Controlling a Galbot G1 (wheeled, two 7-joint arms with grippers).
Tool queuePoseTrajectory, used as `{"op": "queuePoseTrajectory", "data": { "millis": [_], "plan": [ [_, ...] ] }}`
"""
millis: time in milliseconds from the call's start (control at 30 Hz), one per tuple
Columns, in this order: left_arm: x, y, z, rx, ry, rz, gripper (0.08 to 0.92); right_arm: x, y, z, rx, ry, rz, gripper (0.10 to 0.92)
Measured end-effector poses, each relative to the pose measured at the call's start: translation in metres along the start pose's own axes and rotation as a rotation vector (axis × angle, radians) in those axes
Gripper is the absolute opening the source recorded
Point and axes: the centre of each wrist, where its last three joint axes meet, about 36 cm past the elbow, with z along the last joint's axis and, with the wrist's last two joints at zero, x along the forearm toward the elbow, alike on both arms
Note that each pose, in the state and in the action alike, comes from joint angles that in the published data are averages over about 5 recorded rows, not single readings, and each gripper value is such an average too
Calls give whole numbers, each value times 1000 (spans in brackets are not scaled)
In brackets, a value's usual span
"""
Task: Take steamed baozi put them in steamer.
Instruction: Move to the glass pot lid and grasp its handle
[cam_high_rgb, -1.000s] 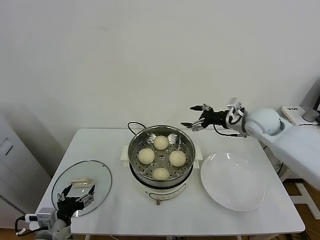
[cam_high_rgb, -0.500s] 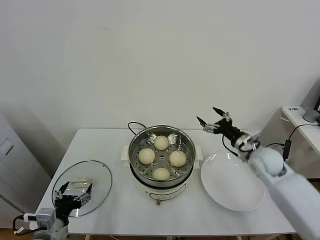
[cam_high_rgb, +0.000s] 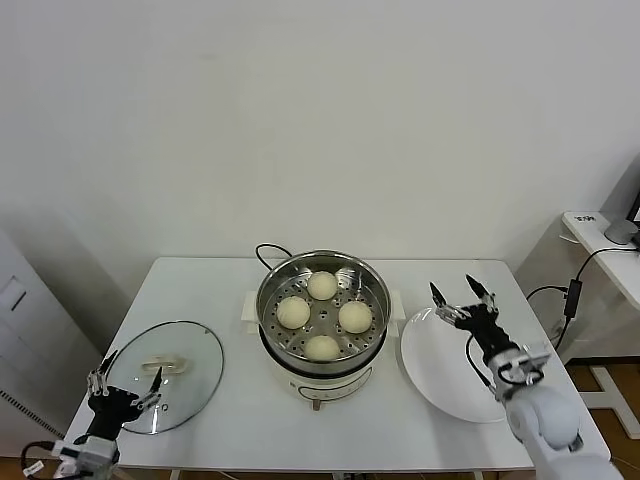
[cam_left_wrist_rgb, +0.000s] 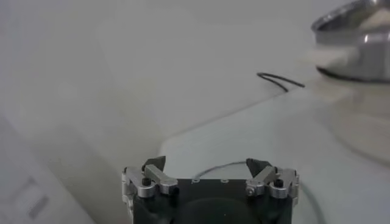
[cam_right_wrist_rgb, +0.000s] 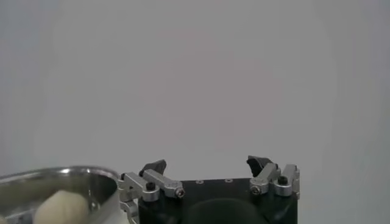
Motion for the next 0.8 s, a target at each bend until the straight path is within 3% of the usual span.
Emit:
{"op": "queuePoseTrajectory", "data": {
  "millis": [433,800],
  "plan": [
    [-12,-12,60,-589,-139,-15,823,45,-1,37,-69,25,113,823],
    [-36,-14,89,-856,-177,5,823,60,-1,53,-83,43,139,823]
  ]
}}
